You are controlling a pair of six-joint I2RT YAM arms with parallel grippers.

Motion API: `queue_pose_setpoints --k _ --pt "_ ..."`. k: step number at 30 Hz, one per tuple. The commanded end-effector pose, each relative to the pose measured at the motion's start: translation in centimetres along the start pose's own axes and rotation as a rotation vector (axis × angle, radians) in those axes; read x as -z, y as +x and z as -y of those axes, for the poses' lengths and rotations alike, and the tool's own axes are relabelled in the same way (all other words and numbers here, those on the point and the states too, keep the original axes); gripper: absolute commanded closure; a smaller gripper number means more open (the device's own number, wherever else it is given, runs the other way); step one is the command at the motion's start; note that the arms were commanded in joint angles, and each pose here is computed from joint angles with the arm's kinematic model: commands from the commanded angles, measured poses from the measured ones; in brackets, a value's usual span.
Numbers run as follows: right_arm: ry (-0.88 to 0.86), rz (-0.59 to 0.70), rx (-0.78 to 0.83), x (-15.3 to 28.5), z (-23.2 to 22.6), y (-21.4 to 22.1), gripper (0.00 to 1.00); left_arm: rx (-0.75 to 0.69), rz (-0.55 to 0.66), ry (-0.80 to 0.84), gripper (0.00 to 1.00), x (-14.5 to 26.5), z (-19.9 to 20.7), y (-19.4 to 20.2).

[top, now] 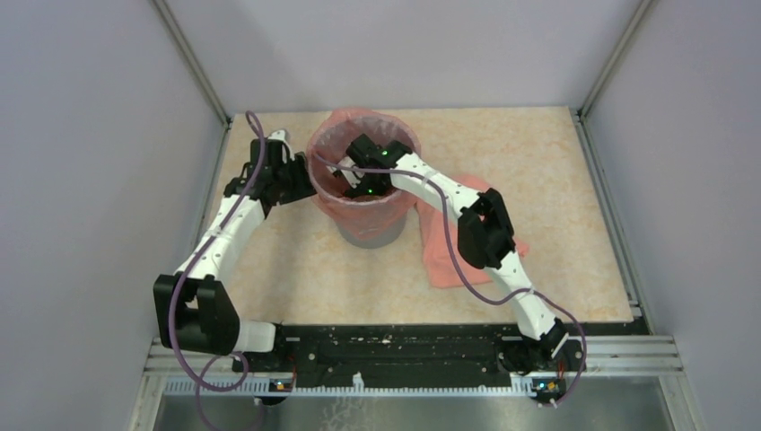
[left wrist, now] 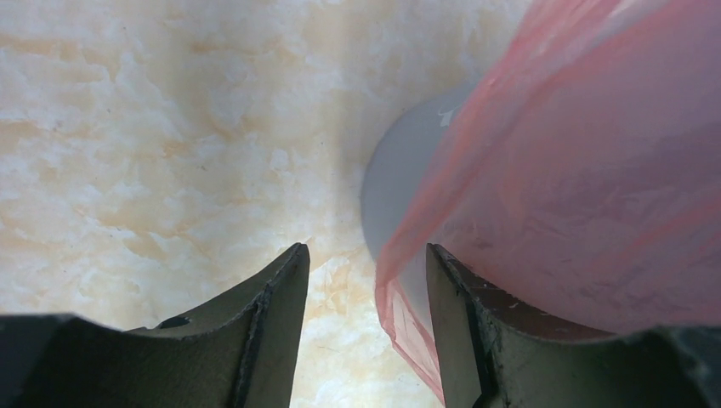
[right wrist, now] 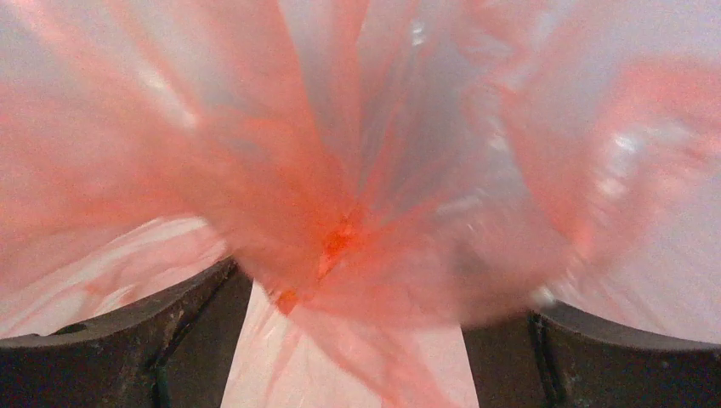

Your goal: Put the trash bags into the trash bin

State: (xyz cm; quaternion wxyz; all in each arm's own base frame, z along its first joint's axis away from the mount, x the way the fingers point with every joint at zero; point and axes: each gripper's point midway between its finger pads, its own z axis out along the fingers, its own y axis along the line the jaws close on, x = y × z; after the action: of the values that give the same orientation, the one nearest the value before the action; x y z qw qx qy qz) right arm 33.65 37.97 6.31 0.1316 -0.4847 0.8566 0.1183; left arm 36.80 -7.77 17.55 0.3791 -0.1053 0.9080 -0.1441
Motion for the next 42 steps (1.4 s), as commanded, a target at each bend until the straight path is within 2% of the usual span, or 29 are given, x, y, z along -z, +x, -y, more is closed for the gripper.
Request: queue_pose_setpoints --k 1,5,15,25,36,42 --pt "0.074 0.157 -0.003 5.1 0.2 -4.5 0.14 0.002 0.013 0.021 0.41 -0.2 0.3 -0.1" --pt "0.081 0.201 -0.022 5.9 0.2 -5.6 0.12 0.005 0.012 0.027 0.41 -0.4 0.4 -0.1" --pt "0.099 0.190 -0.057 5.8 0.3 -4.6 0.14 0.004 0.006 0.016 0.42 -0.6 0.1 0.1" --pt "0.096 0.273 -0.089 8.4 -0.3 -5.4 0.15 0.007 -0.005 0.007 0.42 -1.1 -0.1 0.4" --pt "0.098 0.282 -0.108 9.2 -0.6 -5.3 0.15 0.007 -0.009 0.005 0.42 -1.4 -0.2 0.5" --pt "0.076 0.328 -0.108 10.7 -1.3 -5.9 0.16 0.006 -0.006 0.008 0.42 -1.3 -0.1 0.4"
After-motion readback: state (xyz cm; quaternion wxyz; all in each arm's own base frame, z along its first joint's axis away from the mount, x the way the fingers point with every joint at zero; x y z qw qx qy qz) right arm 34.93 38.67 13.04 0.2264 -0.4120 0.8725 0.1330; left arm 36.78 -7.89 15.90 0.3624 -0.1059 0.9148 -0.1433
